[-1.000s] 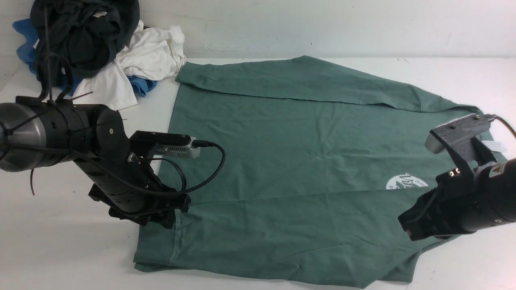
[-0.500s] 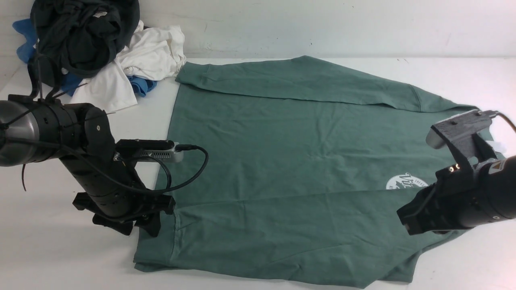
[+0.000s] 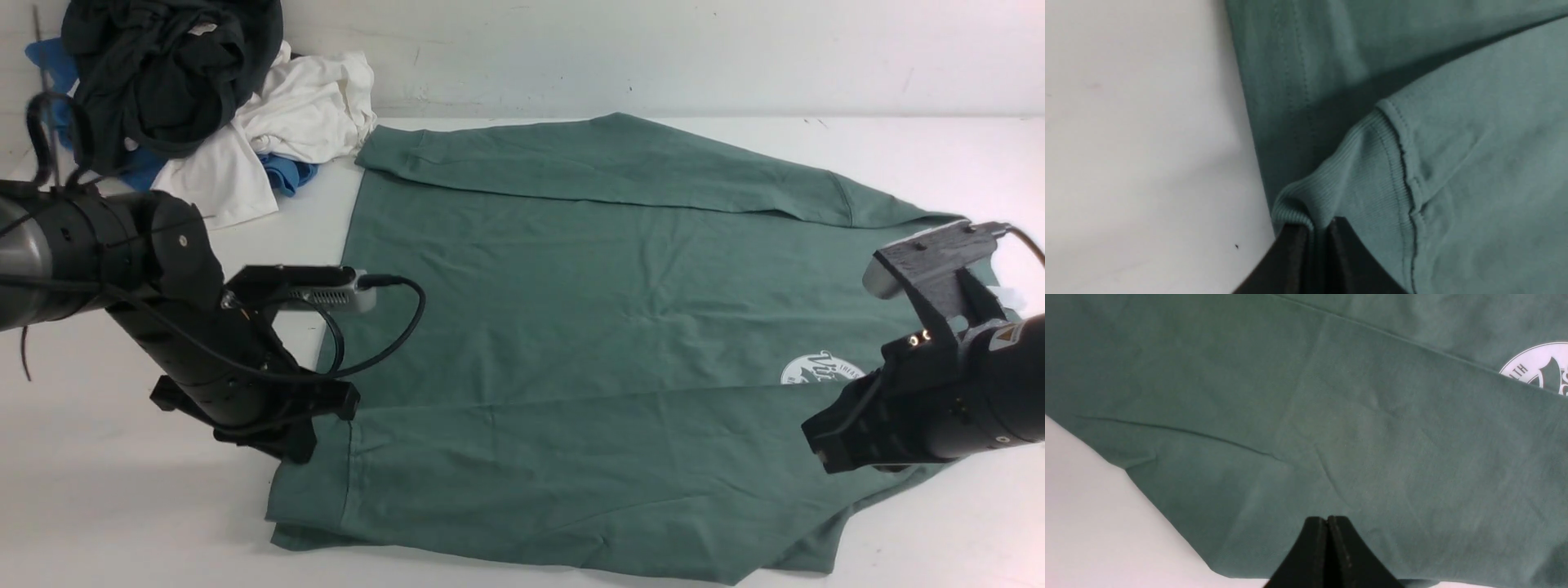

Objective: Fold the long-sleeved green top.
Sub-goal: Use the left arm to drag and place the cuff at the centered position on the left edge of the fabric, then use the left arm to clamp the cuff farthest from it, then use the left arm to drag and drop the cuff onto the cuff closest to the left arm, then use both arms simultaneously to clamp the lower edge of the clothing fabric

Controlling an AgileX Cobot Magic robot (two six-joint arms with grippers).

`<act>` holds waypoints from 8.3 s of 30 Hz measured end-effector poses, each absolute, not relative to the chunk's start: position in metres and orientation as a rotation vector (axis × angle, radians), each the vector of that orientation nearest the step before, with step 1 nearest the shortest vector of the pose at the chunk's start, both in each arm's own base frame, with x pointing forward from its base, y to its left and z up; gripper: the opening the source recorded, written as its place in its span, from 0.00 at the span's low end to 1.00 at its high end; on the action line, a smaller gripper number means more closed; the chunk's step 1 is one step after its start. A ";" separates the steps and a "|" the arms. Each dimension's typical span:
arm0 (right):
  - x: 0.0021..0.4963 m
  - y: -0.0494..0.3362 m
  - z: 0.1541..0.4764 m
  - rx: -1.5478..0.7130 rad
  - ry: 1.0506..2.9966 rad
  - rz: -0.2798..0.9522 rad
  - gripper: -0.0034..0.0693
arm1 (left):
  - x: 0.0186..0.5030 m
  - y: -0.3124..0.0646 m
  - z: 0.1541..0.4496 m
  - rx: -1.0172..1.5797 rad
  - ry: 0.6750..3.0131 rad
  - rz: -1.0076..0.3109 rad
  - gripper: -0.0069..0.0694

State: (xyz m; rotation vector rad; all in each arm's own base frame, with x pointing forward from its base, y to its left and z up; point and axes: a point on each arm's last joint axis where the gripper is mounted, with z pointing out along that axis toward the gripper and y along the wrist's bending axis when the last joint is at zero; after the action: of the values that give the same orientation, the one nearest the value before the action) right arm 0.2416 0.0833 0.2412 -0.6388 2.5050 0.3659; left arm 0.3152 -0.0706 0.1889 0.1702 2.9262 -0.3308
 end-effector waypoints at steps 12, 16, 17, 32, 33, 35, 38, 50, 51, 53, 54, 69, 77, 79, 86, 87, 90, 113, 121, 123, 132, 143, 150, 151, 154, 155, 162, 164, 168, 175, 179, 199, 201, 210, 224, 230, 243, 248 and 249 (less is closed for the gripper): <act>0.244 0.083 0.242 -0.625 2.484 0.353 0.03 | 0.337 -0.072 0.305 0.385 2.393 -0.247 0.12; 0.244 0.083 0.242 -0.625 2.483 0.352 0.03 | 0.376 -0.077 0.302 0.388 2.344 -0.231 0.12; 0.244 0.083 0.242 -0.625 2.483 0.352 0.03 | 0.391 -0.080 0.293 0.389 2.354 -0.229 0.12; 0.244 0.107 0.228 -0.700 2.507 0.405 0.03 | 0.480 -0.077 0.245 0.218 2.544 -0.260 0.50; 0.247 0.116 0.221 -0.734 2.504 0.401 0.03 | 0.480 -0.080 0.248 0.207 2.548 -0.276 0.50; 0.254 0.127 0.211 -0.778 2.500 0.382 0.03 | 0.477 -0.086 0.247 0.209 2.573 -0.304 0.49; 0.271 0.137 0.198 -0.794 2.470 0.330 0.03 | 0.475 -0.100 0.236 0.226 2.618 -0.358 0.45; 0.283 0.147 0.147 -0.936 2.711 0.354 0.03 | 0.480 -0.118 0.188 0.241 2.729 -0.411 0.37; 0.279 0.146 0.148 -0.949 2.756 0.372 0.03 | 0.483 -0.118 0.190 0.233 2.699 -0.407 0.37; 0.275 0.144 0.149 -0.961 2.798 0.373 0.03 | 0.486 -0.118 0.192 0.225 2.662 -0.402 0.37; 0.272 0.143 0.150 -0.971 2.828 0.365 0.03 | 0.489 -0.118 0.193 0.216 2.631 -0.397 0.37; 0.244 0.122 0.169 -1.054 3.056 0.221 0.03 | 0.536 -0.090 0.165 0.113 2.505 -0.354 0.53; 0.246 0.124 0.183 -0.990 2.960 0.254 0.03 | 0.556 -0.071 0.152 0.038 2.534 -0.377 0.58; 0.246 0.125 0.183 -0.988 2.957 0.254 0.03 | 0.556 -0.071 0.151 0.038 2.535 -0.375 0.55; 0.246 0.125 0.183 -0.987 2.954 0.253 0.03 | 0.556 -0.069 0.157 0.044 2.555 -0.382 0.53; 0.246 0.125 0.183 -0.987 2.954 0.253 0.03 | 0.556 -0.068 0.161 0.051 2.559 -0.383 0.57; 0.246 0.125 0.183 -0.987 2.954 0.253 0.03 | 0.556 -0.065 0.167 0.065 2.559 -0.373 0.65; 0.253 0.128 0.183 -0.936 2.883 0.261 0.03 | 0.545 -0.068 0.200 0.307 2.559 -0.348 0.13; 0.256 0.129 0.184 -0.919 2.854 0.261 0.03 | 0.543 -0.069 0.199 0.329 2.584 -0.347 0.14; 0.257 0.129 0.184 -0.916 2.849 0.260 0.03 | 0.543 -0.069 0.195 0.330 2.590 -0.348 0.17; 0.258 0.129 0.184 -0.929 2.828 0.254 0.03 | 0.551 -0.063 0.181 0.290 2.567 -0.335 0.44; 0.261 0.130 0.184 -0.931 2.793 0.245 0.03 | 0.557 -0.063 0.163 0.252 2.548 -0.342 0.46; 0.261 0.130 0.184 -0.931 2.791 0.245 0.03 | 0.560 -0.062 0.164 0.171 2.526 -0.361 0.40; 0.261 0.130 0.184 -0.931 2.791 0.245 0.03 | 0.560 -0.062 0.164 0.171 2.526 -0.361 0.39; 0.262 0.130 0.184 -0.929 2.784 0.241 0.03 | 0.560 -0.062 0.164 0.178 2.528 -0.361 0.21; 0.262 0.130 0.184 -0.930 2.783 0.240 0.03 | 0.560 -0.062 0.164 0.184 2.528 -0.360 0.16; 0.262 0.129 0.184 -0.949 2.775 0.218 0.03 | 0.551 -0.063 0.197 0.233 2.538 -0.373 0.08; 0.263 0.129 0.184 -0.947 2.767 0.214 0.03 | 0.547 -0.063 0.220 0.243 2.504 -0.375 0.08; 0.265 0.129 0.185 -0.936 2.744 0.211 0.03 | 0.548 -0.061 0.224 0.233 2.495 -0.378 0.11; 0.267 0.130 0.185 -0.927 2.726 0.210 0.03 | 0.558 -0.060 0.164 0.213 2.583 -0.375 0.48; 0.267 0.130 0.185 -0.927 2.726 0.210 0.03 | 0.561 -0.059 0.157 0.197 2.560 -0.367 0.64; 0.267 0.128 0.185 -0.964 2.716 0.169 0.03 | 0.551 -0.063 0.204 0.232 2.519 -0.423 0.11; 0.268 0.126 0.185 -0.976 2.713 0.143 0.03 | 0.543 -0.065 0.229 0.246 2.507 -0.465 0.11; 0.269 0.098 0.215 -0.812 2.666 0.046 0.03 | 0.463 -0.076 0.349 0.287 2.509 -0.518 0.11; 0.261 0.073 0.259 -0.545 2.546 0.106 0.03 | 0.325 -0.101 0.176 0.282 3.093 -0.502 0.11; 0.261 0.074 0.260 -0.540 2.541 0.110 0.03 | 0.331 -0.103 0.189 0.284 3.015 -0.493 0.12; 0.261 0.073 0.259 -0.541 2.543 0.110 0.03 | 0.299 -0.118 0.218 0.675 3.049 -0.323 0.55; 0.260 0.075 0.260 -0.563 2.538 0.131 0.03 | 0.240 -0.182 0.217 1.325 2.922 -0.289 0.58; 0.260 0.076 0.259 -0.573 2.538 0.139 0.03 | 0.225 -0.191 0.210 1.460 2.891 -0.279 0.58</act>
State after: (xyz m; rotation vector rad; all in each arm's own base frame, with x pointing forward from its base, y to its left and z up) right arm 0.2600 0.0758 0.2595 -0.5730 2.5379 0.1394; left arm 0.2254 -0.1910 0.2098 1.4603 2.8910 -0.2788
